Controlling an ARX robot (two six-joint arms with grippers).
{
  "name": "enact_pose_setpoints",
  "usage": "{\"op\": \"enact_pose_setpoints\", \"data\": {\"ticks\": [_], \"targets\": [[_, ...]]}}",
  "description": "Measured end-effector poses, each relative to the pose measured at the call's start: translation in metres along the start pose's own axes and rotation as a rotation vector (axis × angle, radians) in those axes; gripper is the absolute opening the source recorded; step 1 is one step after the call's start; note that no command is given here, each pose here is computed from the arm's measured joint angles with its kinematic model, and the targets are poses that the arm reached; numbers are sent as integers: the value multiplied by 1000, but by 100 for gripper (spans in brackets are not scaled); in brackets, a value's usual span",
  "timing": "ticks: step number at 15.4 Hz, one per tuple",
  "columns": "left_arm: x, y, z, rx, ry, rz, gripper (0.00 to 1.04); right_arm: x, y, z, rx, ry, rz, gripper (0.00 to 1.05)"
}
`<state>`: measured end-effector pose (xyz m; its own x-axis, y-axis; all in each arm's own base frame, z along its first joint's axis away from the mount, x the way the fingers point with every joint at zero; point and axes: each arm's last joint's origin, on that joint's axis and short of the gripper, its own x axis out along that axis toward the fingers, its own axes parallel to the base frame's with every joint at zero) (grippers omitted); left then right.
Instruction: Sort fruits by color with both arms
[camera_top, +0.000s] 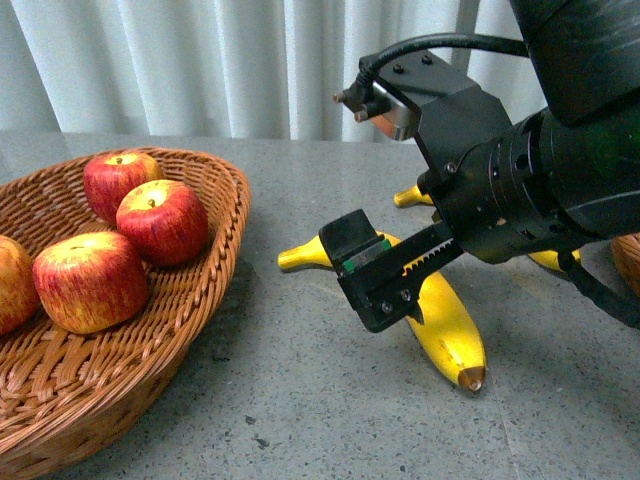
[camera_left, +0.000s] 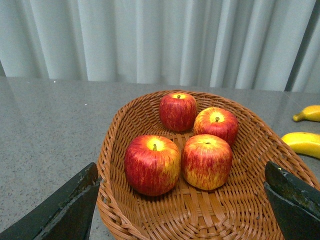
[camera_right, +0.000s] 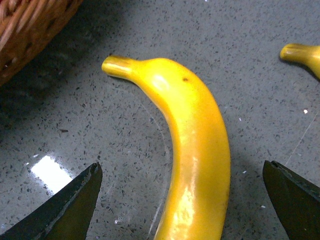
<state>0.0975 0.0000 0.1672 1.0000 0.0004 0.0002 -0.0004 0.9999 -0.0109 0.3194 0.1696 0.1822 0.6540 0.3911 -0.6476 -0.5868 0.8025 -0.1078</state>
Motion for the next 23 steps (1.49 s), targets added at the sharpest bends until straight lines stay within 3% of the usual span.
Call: {"op": "enact_pose_setpoints", "data": {"ticks": [11, 12, 17, 20, 23], "targets": [[0, 0, 0, 0, 0, 0, 98, 27, 6, -28, -11, 81, 5, 98], [0, 0, 0, 0, 0, 0, 98, 27, 6, -29, -11, 81, 5, 93], [0, 0, 0, 0, 0, 0, 98, 25, 3, -29, -3, 70, 2, 40], [0, 0, 0, 0, 0, 0, 98, 14, -12, -24, 25, 51, -8, 35], [0, 0, 0, 0, 0, 0, 98, -17, -53, -8, 110, -79, -67, 35]]}}
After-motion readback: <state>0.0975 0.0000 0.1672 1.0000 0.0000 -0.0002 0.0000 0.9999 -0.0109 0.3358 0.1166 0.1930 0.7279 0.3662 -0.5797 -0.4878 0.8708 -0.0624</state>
